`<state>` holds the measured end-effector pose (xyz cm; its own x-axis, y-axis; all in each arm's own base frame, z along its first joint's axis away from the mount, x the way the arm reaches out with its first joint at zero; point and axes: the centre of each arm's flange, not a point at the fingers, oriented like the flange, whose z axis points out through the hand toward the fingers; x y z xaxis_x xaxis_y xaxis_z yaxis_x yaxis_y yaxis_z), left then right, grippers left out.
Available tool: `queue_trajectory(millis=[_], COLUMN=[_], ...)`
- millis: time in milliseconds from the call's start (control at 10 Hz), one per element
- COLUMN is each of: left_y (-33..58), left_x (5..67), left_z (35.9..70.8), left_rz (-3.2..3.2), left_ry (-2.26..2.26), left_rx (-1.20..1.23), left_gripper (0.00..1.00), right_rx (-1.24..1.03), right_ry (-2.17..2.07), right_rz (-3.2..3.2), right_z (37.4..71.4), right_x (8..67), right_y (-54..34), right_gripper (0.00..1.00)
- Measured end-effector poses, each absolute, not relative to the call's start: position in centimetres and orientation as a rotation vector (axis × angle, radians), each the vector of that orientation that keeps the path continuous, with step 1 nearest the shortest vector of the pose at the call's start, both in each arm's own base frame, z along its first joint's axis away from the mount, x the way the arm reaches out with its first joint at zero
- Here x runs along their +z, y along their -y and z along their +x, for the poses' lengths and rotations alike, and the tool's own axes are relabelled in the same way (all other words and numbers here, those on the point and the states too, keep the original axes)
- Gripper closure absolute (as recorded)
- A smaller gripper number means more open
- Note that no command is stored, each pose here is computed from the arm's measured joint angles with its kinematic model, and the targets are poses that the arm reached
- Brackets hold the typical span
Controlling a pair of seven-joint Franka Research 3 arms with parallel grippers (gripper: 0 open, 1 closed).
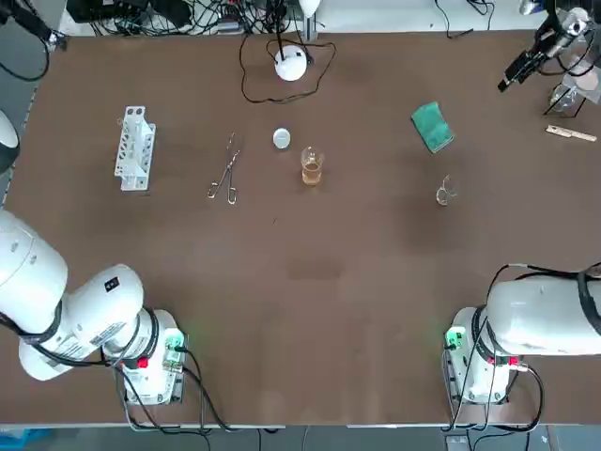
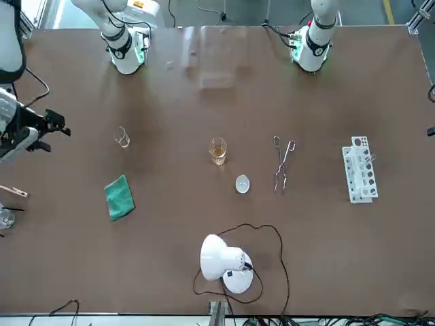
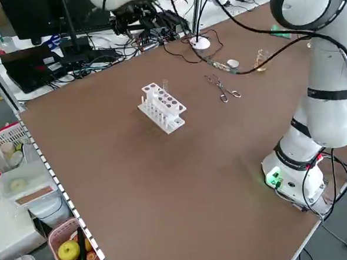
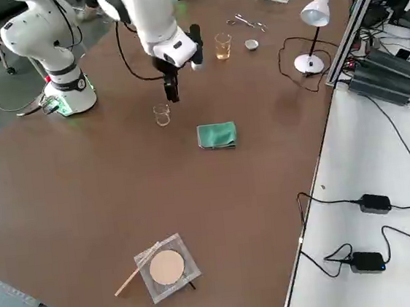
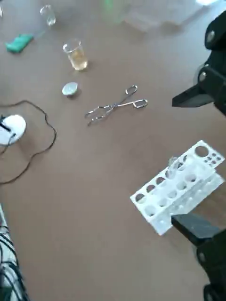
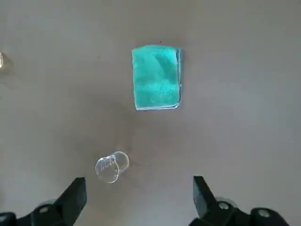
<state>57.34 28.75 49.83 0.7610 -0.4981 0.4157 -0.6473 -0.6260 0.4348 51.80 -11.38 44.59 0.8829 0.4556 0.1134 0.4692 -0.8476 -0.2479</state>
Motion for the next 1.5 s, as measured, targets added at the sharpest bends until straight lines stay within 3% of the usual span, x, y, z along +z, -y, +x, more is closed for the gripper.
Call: queue_trajectory(millis=[500, 1000, 1300, 1500], left_y=[-36.9, -35.3, -32.7, -32.1], left_x=[36.5, 26.9, 20.8, 19.9], left_z=[53.5, 54.7, 55.4, 55.4], left_rz=[2.054, 1.723, 1.581, 1.526], left_ry=[0.958, 1.194, 1.21, 1.23], left_rx=[0.581, 0.893, 0.983, 1.035], left_gripper=[0.0, 0.02, 0.05, 0.1], right_rx=[-0.289, -0.58, -0.668, -0.728], right_ry=[0.964, 1.164, 1.286, 1.37], right_rz=[-2.505, -2.152, -2.0, -1.887], right_z=[48.6, 46.0, 44.3, 43.3], right_x=[35.8, 23.0, 18.9, 16.9], right_y=[16.8, 21.1, 21.7, 21.6], right_gripper=[0.0, 0.0, 0.0, 0.0])
